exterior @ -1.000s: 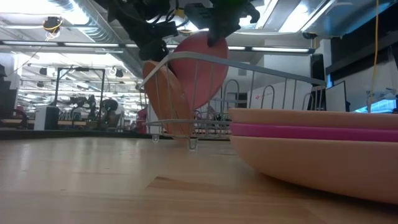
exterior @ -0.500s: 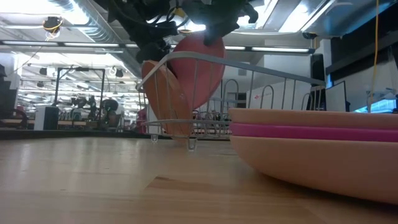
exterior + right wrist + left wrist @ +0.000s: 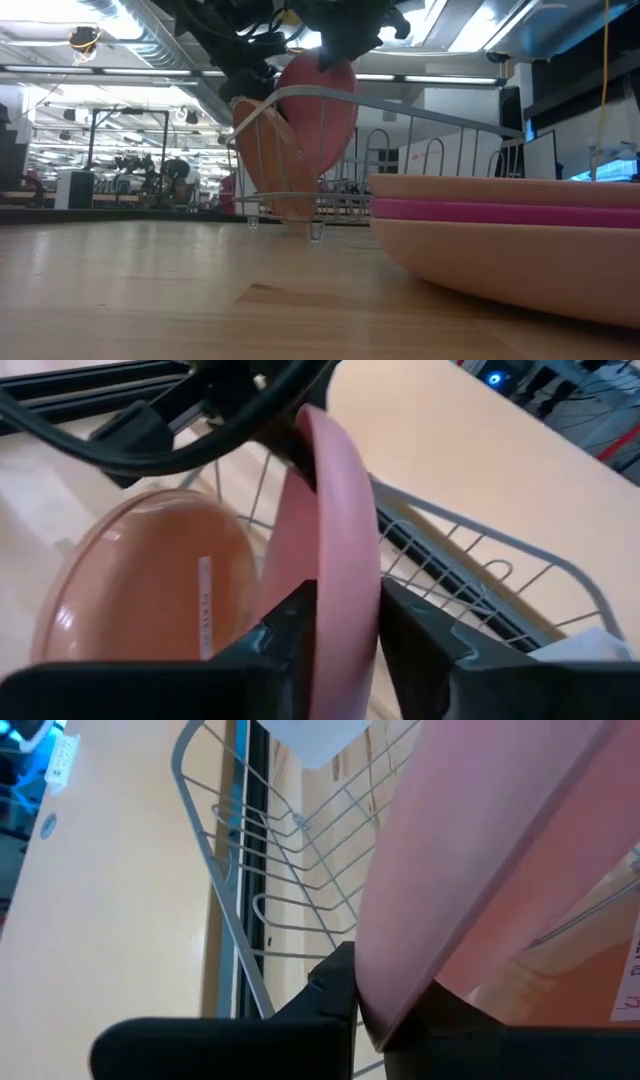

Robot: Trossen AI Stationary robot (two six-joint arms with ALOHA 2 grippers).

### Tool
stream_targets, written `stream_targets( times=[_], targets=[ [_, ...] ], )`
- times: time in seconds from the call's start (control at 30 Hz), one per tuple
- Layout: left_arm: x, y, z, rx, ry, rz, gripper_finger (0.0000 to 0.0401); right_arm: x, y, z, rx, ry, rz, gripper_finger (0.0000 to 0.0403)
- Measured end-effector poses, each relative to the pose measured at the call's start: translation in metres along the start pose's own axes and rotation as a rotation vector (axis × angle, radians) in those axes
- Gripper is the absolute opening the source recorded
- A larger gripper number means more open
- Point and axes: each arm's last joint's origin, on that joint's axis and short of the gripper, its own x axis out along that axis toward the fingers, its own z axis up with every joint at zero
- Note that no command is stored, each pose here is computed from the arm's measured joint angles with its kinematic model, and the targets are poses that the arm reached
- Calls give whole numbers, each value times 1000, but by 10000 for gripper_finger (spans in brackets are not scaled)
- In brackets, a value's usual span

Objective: Sort dishes
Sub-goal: Put the light pink plate into the dish rack

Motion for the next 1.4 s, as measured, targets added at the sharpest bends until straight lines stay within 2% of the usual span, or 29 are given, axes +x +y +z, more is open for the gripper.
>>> stream_targets(
  times=[0.17, 0.33, 0.57, 0.83, 1.4],
  targets=[
    [0, 0, 0, 27, -1, -3, 10, 0, 1, 0, 3, 12, 26, 145],
    [0, -1, -1, 56, 7, -8, 10, -3, 2, 6, 9, 41, 109, 160],
    [0, -2, -2, 82, 14, -25, 10, -12, 1, 19, 19, 81, 224, 161],
    [0, -4, -2, 89, 16, -44, 11, -21, -2, 21, -17, 141, 271, 162],
    [0, -4, -2, 167, 27, -29, 12, -22, 0, 21, -15, 152, 302, 162]
  ],
)
